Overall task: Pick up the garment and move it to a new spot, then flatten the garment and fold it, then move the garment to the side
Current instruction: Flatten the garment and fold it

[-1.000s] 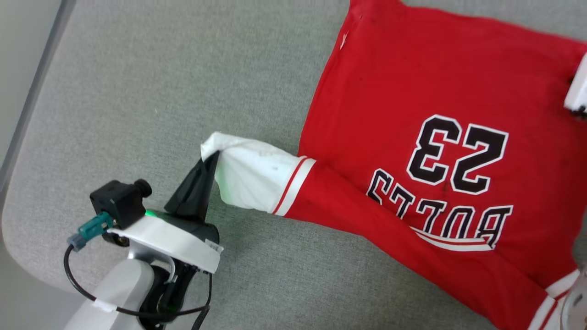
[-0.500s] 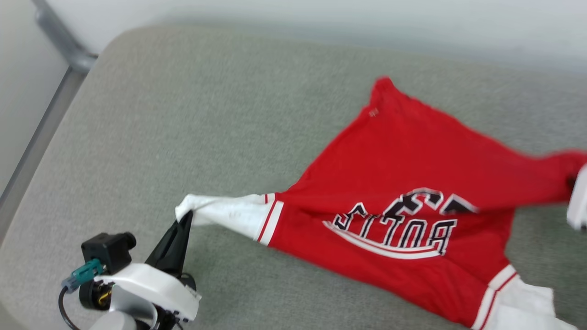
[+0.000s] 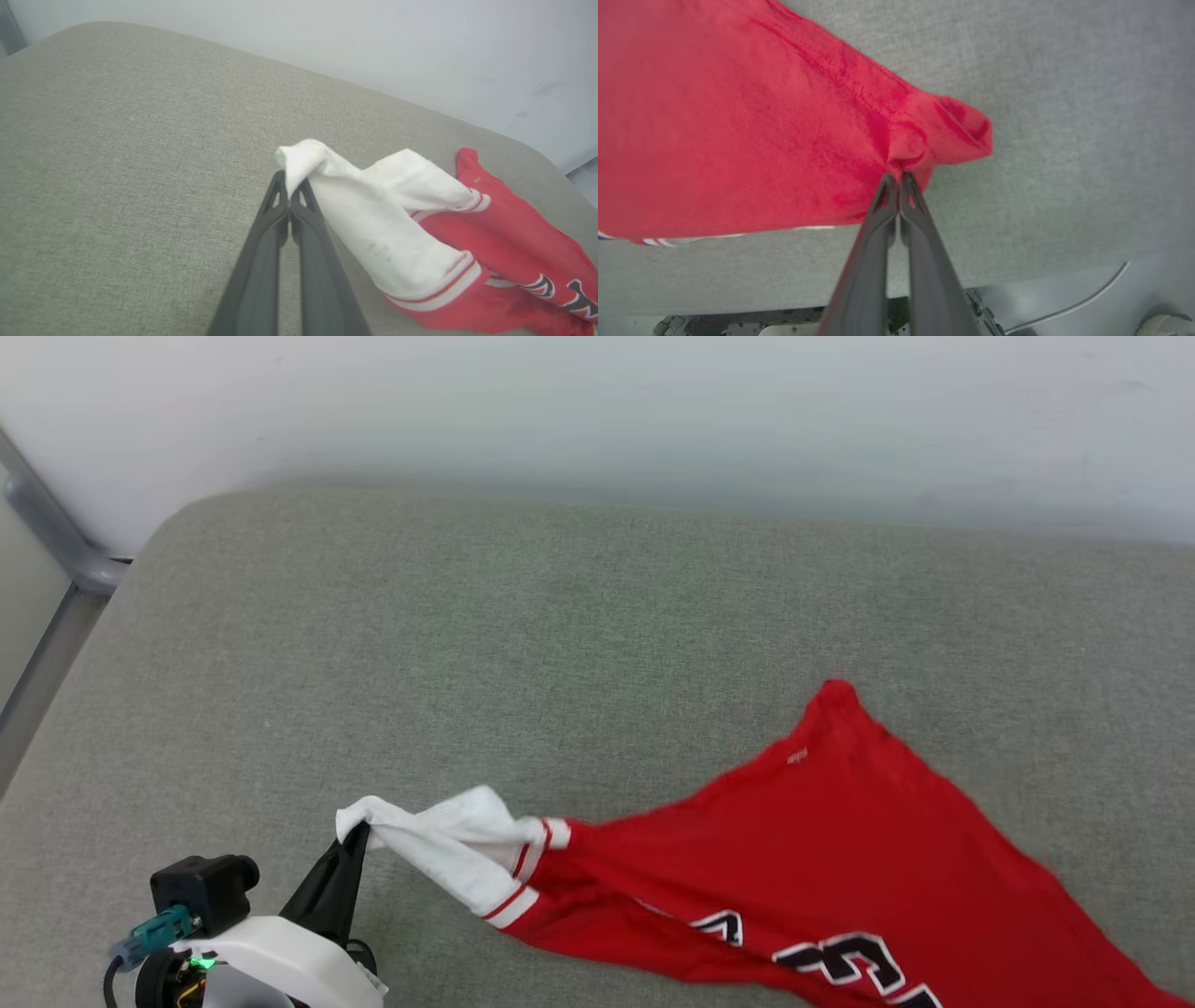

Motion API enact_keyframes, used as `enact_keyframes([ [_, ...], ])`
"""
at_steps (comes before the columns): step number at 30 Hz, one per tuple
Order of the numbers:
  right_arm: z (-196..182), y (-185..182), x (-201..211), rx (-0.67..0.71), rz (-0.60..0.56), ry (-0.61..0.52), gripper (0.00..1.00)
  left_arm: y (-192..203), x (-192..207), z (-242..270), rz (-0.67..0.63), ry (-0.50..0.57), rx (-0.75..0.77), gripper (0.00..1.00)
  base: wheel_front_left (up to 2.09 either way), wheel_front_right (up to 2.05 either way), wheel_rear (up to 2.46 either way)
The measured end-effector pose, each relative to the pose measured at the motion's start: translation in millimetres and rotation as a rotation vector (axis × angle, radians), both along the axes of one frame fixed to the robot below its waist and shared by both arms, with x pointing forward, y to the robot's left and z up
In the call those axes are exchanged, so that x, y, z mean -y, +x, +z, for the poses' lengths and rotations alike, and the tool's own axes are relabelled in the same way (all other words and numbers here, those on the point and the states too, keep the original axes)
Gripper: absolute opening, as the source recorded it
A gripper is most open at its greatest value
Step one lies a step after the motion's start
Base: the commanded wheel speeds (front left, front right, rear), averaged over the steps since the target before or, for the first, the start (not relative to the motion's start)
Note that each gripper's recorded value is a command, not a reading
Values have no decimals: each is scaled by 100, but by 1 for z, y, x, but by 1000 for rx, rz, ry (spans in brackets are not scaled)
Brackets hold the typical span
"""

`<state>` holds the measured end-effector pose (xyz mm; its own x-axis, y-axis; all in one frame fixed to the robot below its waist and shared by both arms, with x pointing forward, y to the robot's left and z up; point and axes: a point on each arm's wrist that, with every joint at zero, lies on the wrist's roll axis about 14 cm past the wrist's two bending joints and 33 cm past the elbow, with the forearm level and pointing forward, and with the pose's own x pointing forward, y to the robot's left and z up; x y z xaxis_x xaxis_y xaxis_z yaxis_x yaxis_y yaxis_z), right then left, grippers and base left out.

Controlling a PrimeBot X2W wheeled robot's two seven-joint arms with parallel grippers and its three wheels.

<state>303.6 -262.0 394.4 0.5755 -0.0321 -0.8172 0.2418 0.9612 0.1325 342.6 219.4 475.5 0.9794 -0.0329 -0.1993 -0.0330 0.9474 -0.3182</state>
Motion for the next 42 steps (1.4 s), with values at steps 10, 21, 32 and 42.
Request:
enact_keyframes([
  [10, -10, -7, 6, 226, -141, 85, 100, 2, 6, 2, -22, 3, 1, 0, 0, 0, 0],
  [21, 60, 91, -23, 670, -31, -1, 100, 5, 8, 6, -22, -8, 16, 0, 0, 0, 0],
  [32, 32, 160, -110, 342, 360, 47, 100, 16, 15, 11, -45, -27, 47, 0, 0, 0, 0],
  [42, -13, 179, -169, 93, 585, 19, 100, 22, 12, 10, -36, -30, 61, 0, 0, 0, 0],
])
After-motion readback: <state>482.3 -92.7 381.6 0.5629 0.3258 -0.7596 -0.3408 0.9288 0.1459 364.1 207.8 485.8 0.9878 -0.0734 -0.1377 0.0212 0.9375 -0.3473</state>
